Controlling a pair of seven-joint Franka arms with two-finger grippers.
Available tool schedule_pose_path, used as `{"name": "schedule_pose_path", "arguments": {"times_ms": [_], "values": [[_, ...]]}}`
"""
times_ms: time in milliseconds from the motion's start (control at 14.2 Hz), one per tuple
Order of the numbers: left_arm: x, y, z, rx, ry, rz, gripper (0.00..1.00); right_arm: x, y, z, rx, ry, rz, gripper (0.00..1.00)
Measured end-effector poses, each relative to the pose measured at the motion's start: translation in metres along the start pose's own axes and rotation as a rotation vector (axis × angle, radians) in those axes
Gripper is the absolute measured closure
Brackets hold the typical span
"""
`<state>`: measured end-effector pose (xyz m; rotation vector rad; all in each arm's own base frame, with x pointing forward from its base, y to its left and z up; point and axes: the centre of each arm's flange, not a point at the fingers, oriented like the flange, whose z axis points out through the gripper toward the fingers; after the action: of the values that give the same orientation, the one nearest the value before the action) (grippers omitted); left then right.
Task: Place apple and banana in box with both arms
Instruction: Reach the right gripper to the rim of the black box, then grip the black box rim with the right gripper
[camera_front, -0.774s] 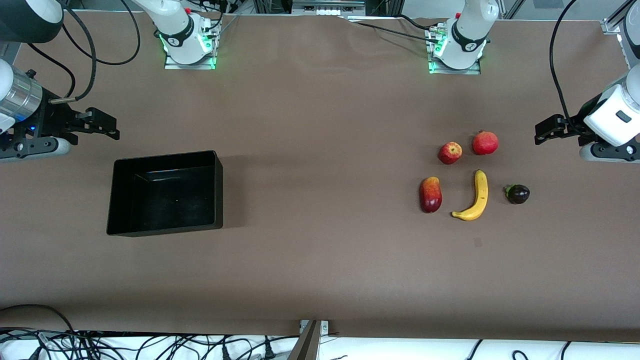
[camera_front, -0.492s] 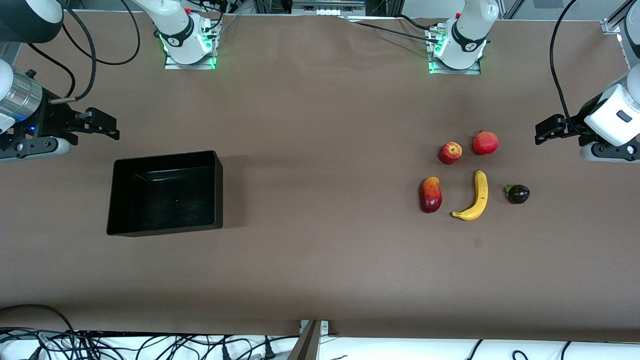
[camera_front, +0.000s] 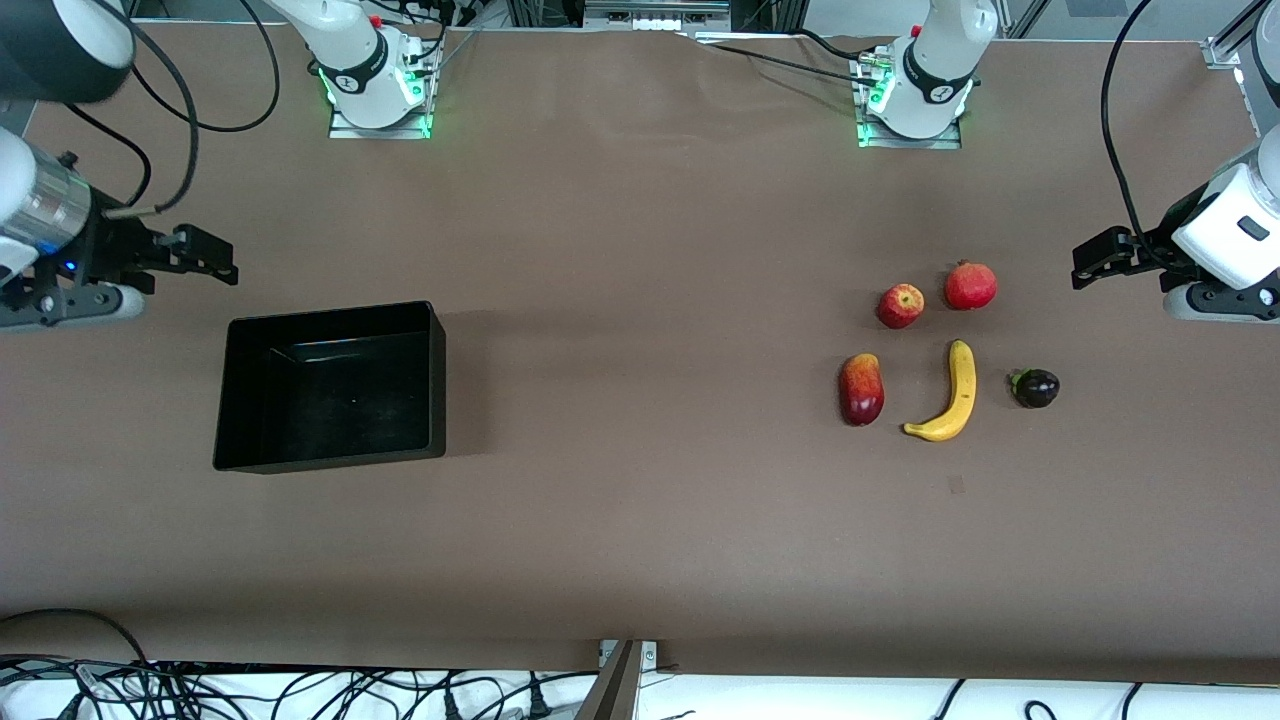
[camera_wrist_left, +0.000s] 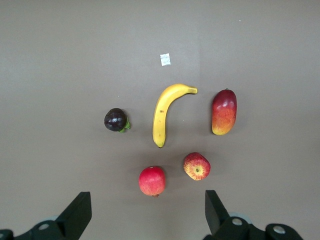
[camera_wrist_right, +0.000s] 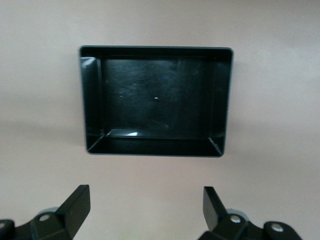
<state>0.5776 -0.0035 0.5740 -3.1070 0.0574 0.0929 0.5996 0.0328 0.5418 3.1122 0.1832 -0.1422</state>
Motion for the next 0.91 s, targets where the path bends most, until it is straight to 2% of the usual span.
{"name": "schedule_pose_path", "arguments": {"times_ms": [281,563,844,915], "values": [[0.000,0.000,-0.001,0.000,0.002,0.000,0.00,0.024,0.041,0.109,-0.041,0.007,0.045,0.00],[0.000,0.000,0.000,0.000,0.001,0.001,0.00,0.030,0.097,0.220,-0.067,-0.005,0.081,0.00],[0.001,0.000,-0.004,0.000,0.007,0.000,0.00,0.023,0.117,0.285,-0.072,-0.018,0.101,0.00],[0.001,0.000,-0.005,0.000,0.010,0.000,0.00,0.019,0.121,0.296,-0.067,-0.023,0.104,0.03]]}}
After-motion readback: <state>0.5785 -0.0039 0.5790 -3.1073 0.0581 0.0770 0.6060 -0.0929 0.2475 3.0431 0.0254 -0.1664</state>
